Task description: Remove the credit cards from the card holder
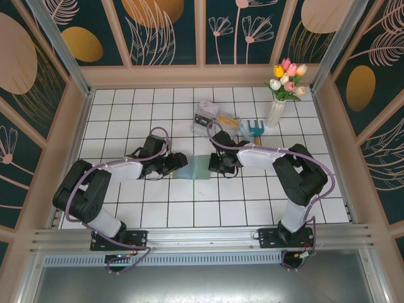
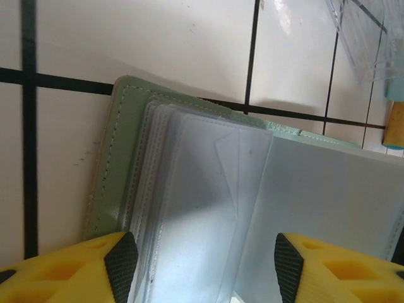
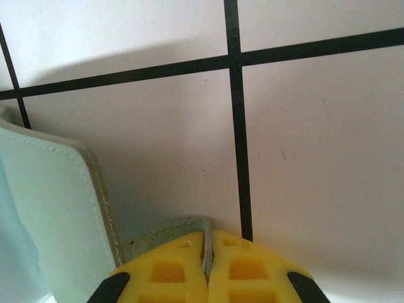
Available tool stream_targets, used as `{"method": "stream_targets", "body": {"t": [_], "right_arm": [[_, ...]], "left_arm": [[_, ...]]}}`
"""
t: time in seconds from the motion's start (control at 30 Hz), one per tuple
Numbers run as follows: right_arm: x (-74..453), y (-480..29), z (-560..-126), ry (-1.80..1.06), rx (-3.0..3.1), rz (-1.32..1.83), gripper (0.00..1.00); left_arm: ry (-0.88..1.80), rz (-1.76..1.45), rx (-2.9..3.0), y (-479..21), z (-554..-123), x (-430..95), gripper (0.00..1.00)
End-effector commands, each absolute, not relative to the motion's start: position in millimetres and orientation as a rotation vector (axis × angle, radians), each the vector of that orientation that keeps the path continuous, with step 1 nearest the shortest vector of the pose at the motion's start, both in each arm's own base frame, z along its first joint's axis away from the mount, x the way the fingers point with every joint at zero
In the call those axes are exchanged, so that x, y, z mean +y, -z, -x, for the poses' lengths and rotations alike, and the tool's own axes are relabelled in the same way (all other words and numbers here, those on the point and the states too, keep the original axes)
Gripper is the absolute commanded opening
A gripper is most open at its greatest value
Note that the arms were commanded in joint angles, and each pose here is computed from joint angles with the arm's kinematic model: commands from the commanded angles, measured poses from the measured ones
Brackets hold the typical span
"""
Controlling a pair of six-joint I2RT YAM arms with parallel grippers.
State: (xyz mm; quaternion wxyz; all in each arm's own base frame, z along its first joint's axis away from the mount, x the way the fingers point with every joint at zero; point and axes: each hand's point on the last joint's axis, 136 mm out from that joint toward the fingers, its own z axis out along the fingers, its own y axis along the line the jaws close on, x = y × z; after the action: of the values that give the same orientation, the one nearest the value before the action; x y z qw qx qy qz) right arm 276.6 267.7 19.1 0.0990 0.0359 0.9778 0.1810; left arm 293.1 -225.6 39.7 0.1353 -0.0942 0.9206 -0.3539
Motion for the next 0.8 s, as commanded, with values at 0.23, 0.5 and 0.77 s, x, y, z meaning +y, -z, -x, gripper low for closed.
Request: {"method": "stream_targets", "body": {"t": [0.23, 0.5, 0.77], "right_arm": [[272.0, -16.9, -281.2, -0.558, 2.896, -0.122, 0.04], [275.5, -22.6, -284.2, -0.582, 2.879, -0.119, 0.04], [269.9, -41.2, -289.3, -0.623, 2.812, -0.178, 0.19]], "left_arm": [[1.209, 0.133, 2.653, -59.7, -283.2, -250.5, 0.59], [1.333, 0.052, 2.591, -79.1, -279.8, -267.4, 0.6], [1.413, 0.026, 2.555, -86.6, -277.4, -287.0, 0.6]]}}
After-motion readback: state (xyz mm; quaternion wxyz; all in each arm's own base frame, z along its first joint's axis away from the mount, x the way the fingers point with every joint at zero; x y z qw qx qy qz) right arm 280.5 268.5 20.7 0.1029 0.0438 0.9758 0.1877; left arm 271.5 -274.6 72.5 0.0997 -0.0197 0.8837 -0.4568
